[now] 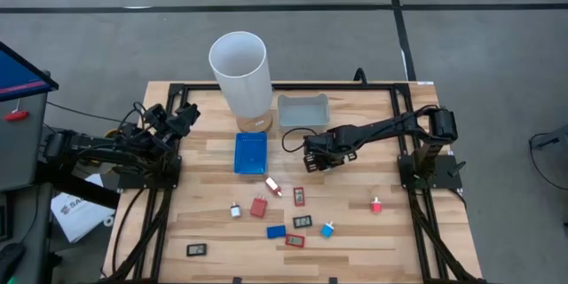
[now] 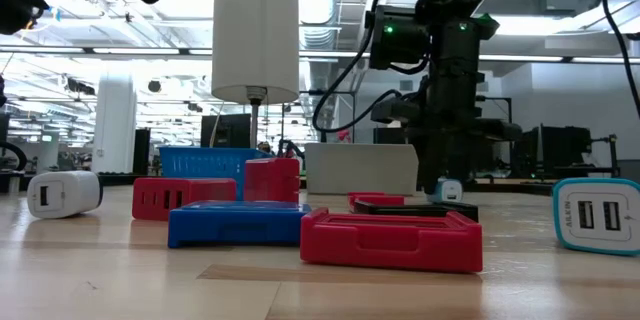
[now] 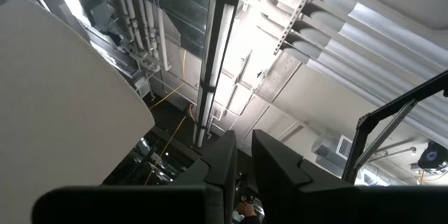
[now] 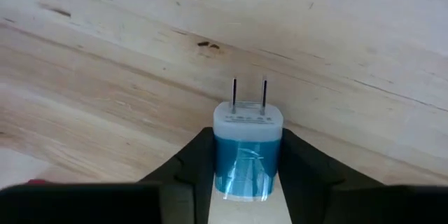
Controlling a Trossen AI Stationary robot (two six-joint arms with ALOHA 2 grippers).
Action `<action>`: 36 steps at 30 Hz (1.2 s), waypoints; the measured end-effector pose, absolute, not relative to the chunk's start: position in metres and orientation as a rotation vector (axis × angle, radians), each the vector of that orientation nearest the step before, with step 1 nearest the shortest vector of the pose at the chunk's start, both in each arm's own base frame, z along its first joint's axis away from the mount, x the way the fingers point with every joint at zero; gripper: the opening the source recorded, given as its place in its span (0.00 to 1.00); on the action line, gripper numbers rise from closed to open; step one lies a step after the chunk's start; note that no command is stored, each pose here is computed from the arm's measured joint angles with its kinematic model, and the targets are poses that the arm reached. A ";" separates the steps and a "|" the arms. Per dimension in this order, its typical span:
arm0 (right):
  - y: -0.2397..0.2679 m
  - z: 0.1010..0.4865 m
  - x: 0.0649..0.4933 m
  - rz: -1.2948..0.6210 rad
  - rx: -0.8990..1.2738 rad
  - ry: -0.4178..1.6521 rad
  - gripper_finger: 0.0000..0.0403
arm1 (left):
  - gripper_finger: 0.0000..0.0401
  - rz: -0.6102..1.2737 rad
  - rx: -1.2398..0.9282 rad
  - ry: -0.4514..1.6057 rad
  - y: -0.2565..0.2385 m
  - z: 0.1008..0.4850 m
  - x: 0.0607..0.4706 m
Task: Pick & Place Office items
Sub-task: Put the top blue charger adapter into the gray bin
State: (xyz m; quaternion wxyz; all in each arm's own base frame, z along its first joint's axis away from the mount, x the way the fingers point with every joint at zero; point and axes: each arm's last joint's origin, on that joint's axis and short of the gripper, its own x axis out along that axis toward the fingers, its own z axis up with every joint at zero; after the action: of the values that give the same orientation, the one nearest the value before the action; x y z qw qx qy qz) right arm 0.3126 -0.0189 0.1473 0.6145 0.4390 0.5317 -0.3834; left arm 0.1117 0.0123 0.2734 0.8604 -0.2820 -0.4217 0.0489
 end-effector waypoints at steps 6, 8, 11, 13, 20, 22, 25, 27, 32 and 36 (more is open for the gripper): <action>-0.014 0.152 0.312 -0.873 1.019 1.216 0.29 | 0.11 0.095 -0.586 -0.884 0.012 0.274 0.112; -0.010 0.162 0.312 -0.845 1.023 1.190 0.29 | 0.11 0.094 -0.583 -0.893 0.012 0.274 0.111; -0.007 0.184 0.310 -0.816 1.043 1.110 0.29 | 0.11 0.093 -0.573 -0.913 0.012 0.276 0.109; -0.006 0.199 0.304 -0.820 1.065 1.048 0.30 | 0.11 0.097 -0.560 -0.921 0.012 0.276 0.109; -0.016 0.267 0.279 -0.725 1.120 0.720 0.30 | 0.11 0.110 -0.534 -0.928 0.012 0.277 0.107; -0.022 0.289 0.273 -0.652 1.127 0.578 0.30 | 0.11 0.117 -0.537 -0.930 0.012 0.277 0.107; -0.035 0.316 0.268 -0.567 1.144 0.377 0.30 | 0.11 0.120 -0.533 -0.929 0.012 0.277 0.107; -0.047 0.327 0.265 -0.558 1.147 0.290 0.30 | 0.11 0.121 -0.533 -0.929 0.012 0.277 0.107; -0.077 0.346 0.270 -0.606 1.075 0.227 0.30 | 0.11 0.122 -0.532 -0.929 0.012 0.277 0.107; -0.102 0.363 0.284 -0.636 1.033 0.238 0.30 | 0.11 0.133 -0.535 -0.931 0.012 0.277 0.107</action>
State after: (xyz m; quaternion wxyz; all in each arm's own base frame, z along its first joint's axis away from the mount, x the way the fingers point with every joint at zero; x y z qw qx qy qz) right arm 0.2841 -0.1022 0.3629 0.8150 0.4840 0.1118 -0.2983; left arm 0.1071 0.0125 0.2769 0.8572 -0.2545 -0.4433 0.0632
